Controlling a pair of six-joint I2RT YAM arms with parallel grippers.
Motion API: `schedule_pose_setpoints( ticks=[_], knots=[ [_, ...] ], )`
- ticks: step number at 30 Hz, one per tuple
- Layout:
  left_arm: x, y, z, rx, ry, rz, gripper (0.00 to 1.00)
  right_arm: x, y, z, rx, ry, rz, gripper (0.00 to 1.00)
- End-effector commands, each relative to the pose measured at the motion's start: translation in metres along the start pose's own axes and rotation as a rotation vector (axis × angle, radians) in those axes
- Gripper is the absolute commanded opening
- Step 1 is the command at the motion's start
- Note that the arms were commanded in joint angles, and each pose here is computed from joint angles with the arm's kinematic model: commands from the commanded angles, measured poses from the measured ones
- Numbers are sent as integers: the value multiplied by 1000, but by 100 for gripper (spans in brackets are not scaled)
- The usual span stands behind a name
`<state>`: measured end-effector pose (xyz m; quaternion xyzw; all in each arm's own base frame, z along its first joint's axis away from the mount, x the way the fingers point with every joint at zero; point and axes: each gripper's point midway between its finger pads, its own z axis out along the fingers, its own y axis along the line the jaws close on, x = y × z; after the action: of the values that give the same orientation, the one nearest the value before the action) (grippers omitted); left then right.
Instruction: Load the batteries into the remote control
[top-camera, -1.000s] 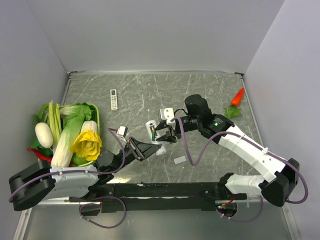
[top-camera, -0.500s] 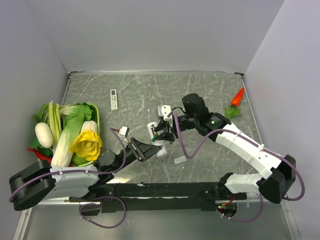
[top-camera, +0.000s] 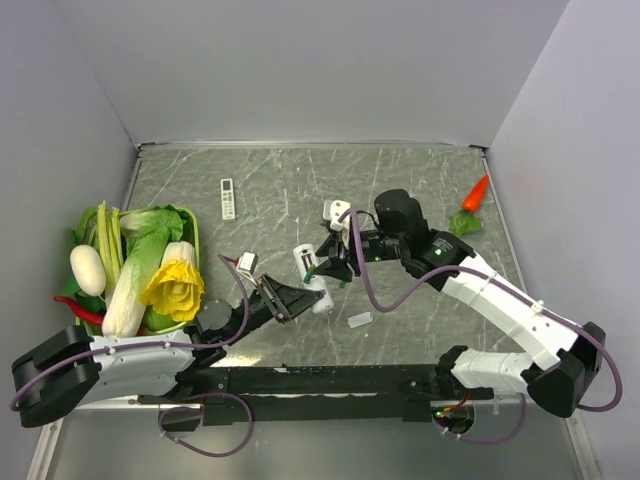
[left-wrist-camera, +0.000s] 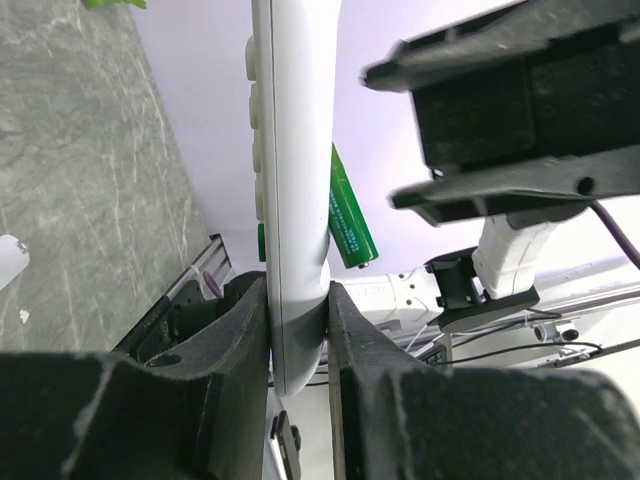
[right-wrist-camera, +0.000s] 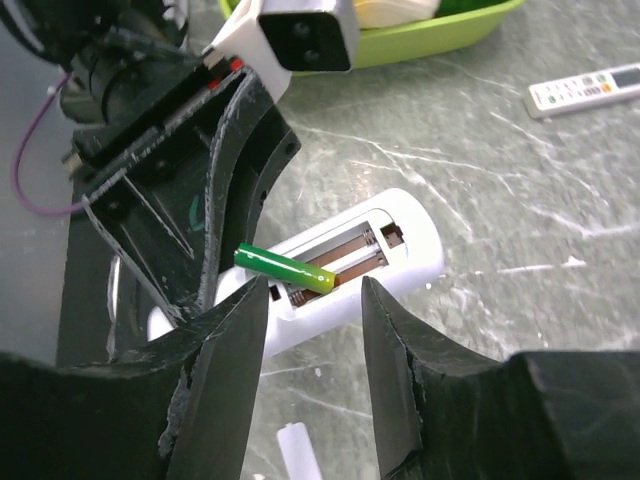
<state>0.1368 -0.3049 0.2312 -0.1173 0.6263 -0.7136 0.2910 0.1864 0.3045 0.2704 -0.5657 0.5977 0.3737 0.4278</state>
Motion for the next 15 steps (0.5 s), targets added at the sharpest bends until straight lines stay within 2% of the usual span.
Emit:
schedule_pose_setpoints(
  ticks=[1,7,11,15],
  knots=[
    [-9,-25,7,63,-41,-21,2,-25,1,-9,119,-53,86,50],
    [-12,-16,7,40,-62,-32,2,-32,8,-7,255,-49,320,52],
    [-13,-15,8,31,-72,-29,2,-20,8,2,343,25,491,53],
    [-14,-10,9,16,-79,-26,2,-12,8,10,415,106,575,53]
  ],
)
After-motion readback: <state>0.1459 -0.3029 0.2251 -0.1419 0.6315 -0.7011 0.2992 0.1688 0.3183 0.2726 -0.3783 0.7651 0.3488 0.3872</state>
